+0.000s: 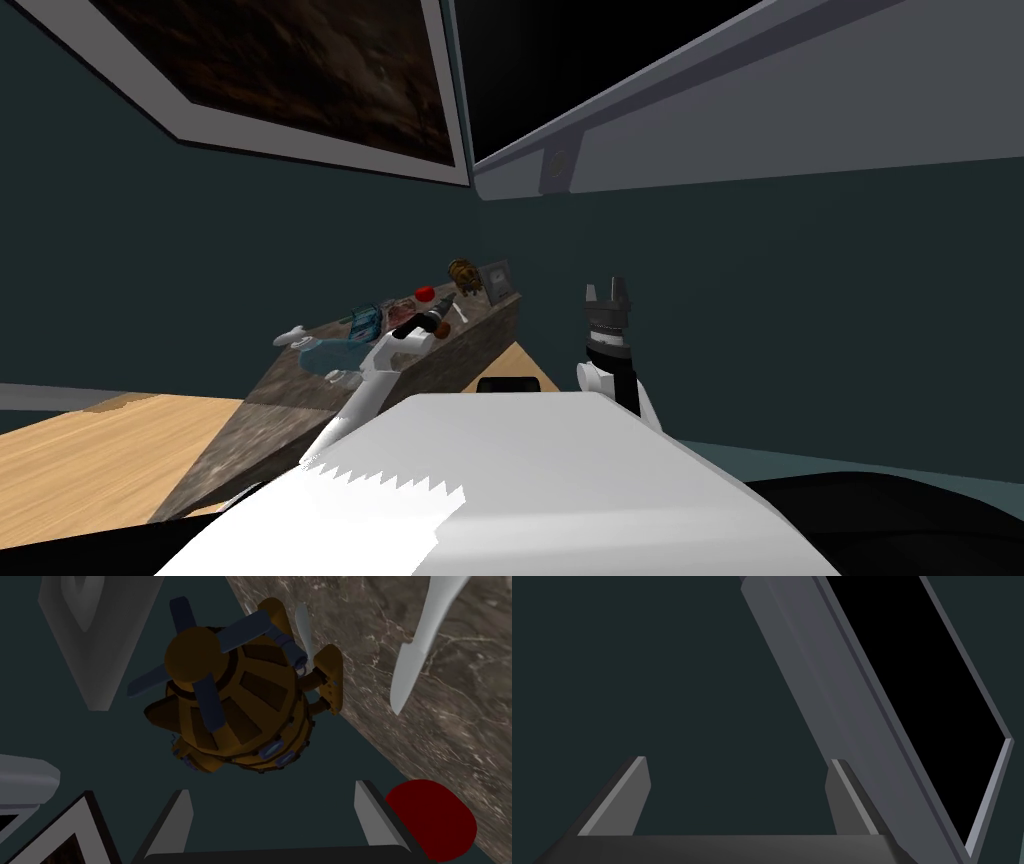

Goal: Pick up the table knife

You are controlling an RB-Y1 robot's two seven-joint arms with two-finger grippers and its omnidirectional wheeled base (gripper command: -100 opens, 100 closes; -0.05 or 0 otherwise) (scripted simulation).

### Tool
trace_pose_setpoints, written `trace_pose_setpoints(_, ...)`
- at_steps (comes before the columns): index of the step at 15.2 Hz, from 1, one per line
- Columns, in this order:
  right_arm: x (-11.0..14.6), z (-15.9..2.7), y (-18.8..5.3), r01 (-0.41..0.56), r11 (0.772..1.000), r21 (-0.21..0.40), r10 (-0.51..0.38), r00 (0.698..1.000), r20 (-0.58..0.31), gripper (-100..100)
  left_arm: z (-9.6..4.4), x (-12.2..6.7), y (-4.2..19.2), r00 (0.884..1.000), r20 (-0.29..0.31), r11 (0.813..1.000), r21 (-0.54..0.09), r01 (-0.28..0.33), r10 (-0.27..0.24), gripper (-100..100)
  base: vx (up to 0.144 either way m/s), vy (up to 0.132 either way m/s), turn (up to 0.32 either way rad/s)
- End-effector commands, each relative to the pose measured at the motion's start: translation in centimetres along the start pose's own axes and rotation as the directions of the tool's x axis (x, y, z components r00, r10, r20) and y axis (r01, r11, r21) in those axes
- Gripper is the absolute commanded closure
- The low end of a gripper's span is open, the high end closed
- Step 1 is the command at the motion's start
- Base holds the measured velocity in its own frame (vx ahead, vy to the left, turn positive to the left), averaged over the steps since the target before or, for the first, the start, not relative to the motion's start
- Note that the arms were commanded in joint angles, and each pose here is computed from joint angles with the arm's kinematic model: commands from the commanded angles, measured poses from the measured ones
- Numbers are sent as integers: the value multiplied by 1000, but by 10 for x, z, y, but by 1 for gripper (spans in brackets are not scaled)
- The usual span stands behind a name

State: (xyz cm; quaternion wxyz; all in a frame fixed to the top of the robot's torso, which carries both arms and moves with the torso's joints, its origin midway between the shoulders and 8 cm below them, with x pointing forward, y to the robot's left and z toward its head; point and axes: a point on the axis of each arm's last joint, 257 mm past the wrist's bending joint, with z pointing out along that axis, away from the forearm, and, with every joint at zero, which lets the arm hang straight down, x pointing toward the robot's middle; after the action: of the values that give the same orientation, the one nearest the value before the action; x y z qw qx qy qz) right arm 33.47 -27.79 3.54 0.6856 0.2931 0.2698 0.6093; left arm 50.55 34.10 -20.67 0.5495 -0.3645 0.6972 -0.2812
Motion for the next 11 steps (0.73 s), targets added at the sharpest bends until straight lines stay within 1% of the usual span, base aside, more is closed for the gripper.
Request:
trace_pose_setpoints(1,0,0,0,0,1000,0,0,1000,0,0,1,1,9,1000,-13,999,-31,-4,4,-100,9,-6,10)
trace_pose_setpoints(2,0,0,0,0,1000,0,0,1000,0,0,9,-5,19,999,-25,997,-69,-29,28,-100,17,-14,-89)
trace_pose_setpoints(4,0,0,0,0,1000,0,0,1000,0,0,8,-1,28,999,-41,994,-102,-30,26,-100,21,-16,-90)
trace_pose_setpoints(5,0,0,0,0,1000,0,0,1000,0,0,8,0,29,999,-44,994,-107,-31,26,-100,11,-4,8)
trace_pose_setpoints(6,0,0,0,0,1000,0,0,1000,0,0,14,-8,38,997,-55,989,-140,-54,47,-100,19,-14,-81)
trace_pose_setpoints(9,0,0,0,0,1000,0,0,1000,0,0,12,-3,49,996,-76,982,-182,-57,44,-100,17,-11,-56)
trace_pose_setpoints(10,0,0,0,0,1000,0,0,1000,0,0,18,-11,57,994,-87,974,-211,-79,62,-100,16,-13,-94)
trace_pose_setpoints(11,0,0,0,0,1000,0,0,1000,0,0,17,-9,62,994,-97,970,-229,-81,60,-100,22,-17,-123)
